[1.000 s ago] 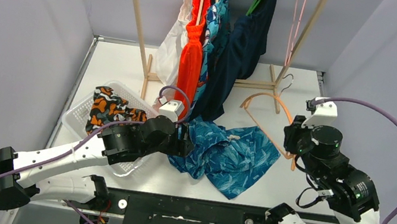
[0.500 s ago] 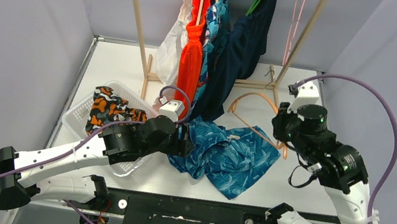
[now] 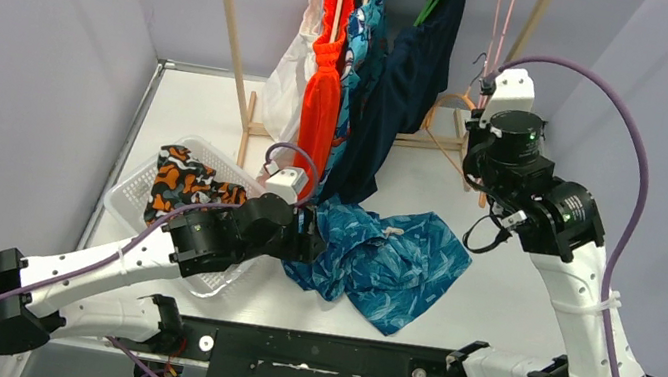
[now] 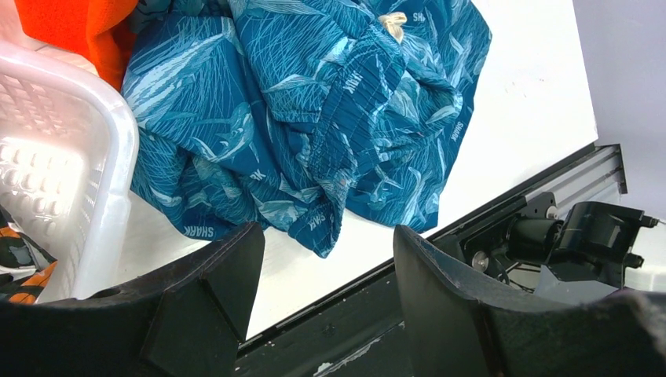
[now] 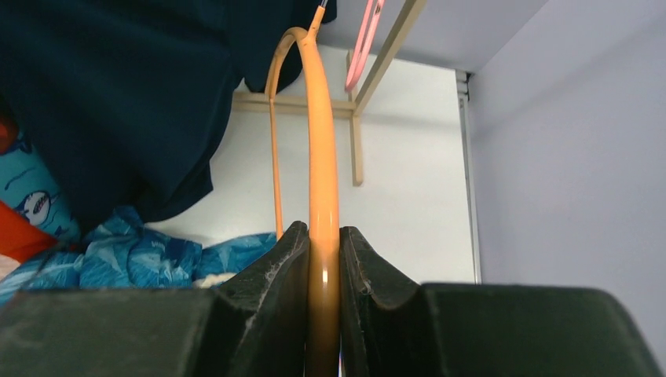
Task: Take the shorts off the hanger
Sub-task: Place the hanger on the clothes rod.
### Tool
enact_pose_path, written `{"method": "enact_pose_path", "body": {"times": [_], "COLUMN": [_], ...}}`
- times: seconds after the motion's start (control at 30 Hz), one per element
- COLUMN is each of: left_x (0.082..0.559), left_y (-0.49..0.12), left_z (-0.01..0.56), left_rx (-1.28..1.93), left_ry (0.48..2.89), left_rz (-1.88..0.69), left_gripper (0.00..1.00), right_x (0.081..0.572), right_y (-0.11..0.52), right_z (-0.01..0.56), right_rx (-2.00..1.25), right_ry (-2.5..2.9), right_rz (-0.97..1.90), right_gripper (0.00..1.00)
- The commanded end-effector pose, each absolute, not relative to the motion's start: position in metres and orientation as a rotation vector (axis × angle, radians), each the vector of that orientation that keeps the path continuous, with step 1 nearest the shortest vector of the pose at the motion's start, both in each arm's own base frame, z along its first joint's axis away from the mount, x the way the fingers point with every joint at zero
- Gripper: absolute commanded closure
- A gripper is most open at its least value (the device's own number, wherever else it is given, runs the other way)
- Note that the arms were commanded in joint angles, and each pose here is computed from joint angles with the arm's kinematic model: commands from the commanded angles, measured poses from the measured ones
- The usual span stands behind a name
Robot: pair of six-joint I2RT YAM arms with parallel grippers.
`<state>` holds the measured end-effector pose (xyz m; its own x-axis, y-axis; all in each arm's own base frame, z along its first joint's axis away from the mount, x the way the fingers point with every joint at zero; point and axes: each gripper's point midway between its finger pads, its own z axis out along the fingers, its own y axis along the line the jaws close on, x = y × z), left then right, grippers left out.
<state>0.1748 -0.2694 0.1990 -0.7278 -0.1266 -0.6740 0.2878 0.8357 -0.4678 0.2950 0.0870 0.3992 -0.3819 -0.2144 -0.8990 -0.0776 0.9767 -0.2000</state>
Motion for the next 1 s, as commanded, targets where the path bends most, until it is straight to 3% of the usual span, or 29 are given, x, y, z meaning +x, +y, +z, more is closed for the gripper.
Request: {"method": "enact_pose_path", "body": {"times": [0.0, 0.7, 0.97], "left_x": [0.182, 0.182, 0.183], "left_y": [-0.272, -0.269, -0.272], "left_z": [0.221, 0.227, 0.223], "left_rx": [0.059, 0.004, 0.010], "left_ry": [2.203, 2.167, 2.173], "left_rz": [-0.793, -0.835, -0.836], "left_gripper": [0.40, 0.39, 0.39], "right_x": [0.308, 0.349, 0.371], "right_y": [0.084, 0.068, 0.080], "right_z": [0.473, 0.559, 0.554], "right_rx": [-0.133, -0.129, -0.224], "right_ry": [1.709, 1.302, 1.362], "right_rz": [-0.129, -0.190, -0.202], "right_gripper": [1.00, 1.00, 1.00]}}
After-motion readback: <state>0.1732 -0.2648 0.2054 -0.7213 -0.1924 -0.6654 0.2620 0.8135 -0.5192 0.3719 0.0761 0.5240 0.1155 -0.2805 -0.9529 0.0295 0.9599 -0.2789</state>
